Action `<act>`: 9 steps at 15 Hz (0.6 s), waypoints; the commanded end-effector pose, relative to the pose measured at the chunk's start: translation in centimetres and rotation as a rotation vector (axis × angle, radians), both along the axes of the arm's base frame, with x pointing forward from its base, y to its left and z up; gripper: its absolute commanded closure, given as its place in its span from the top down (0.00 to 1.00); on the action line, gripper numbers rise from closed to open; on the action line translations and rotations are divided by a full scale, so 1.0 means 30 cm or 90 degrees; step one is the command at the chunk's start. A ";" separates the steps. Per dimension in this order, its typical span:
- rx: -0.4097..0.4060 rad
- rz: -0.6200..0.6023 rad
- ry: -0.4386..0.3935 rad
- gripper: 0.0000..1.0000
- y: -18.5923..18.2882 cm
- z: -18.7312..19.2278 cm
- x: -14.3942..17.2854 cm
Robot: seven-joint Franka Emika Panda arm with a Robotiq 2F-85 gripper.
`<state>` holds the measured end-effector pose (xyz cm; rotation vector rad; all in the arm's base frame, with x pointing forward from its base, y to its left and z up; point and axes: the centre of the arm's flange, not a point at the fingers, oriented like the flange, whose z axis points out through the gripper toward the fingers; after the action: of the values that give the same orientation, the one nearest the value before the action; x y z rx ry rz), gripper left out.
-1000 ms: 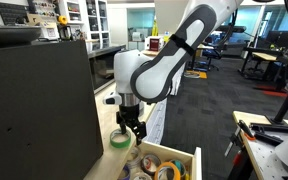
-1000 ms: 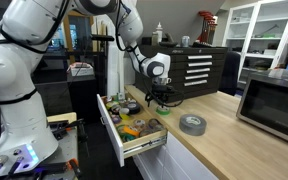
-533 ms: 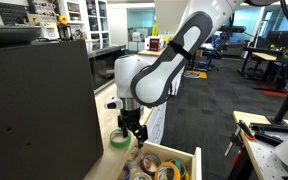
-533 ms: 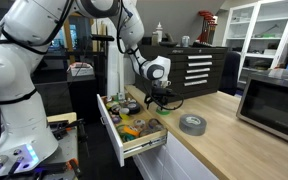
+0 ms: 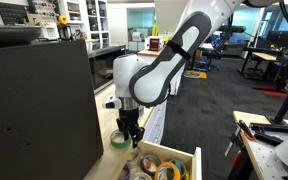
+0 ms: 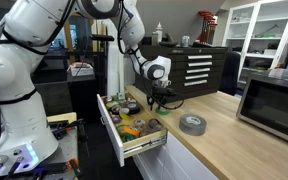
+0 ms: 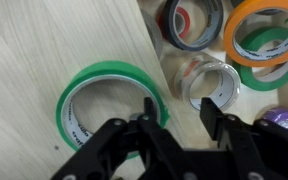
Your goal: Put the green masking tape in the drawer
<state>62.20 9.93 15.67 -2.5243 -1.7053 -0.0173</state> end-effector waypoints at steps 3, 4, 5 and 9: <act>0.016 0.007 -0.023 0.08 -0.024 0.037 0.003; 0.016 0.006 -0.023 0.03 -0.029 0.039 0.004; 0.017 0.004 -0.023 0.02 -0.035 0.040 0.003; 0.014 -0.001 -0.018 0.03 -0.050 0.055 0.005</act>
<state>62.66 9.18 16.15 -2.5325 -1.6975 -0.0416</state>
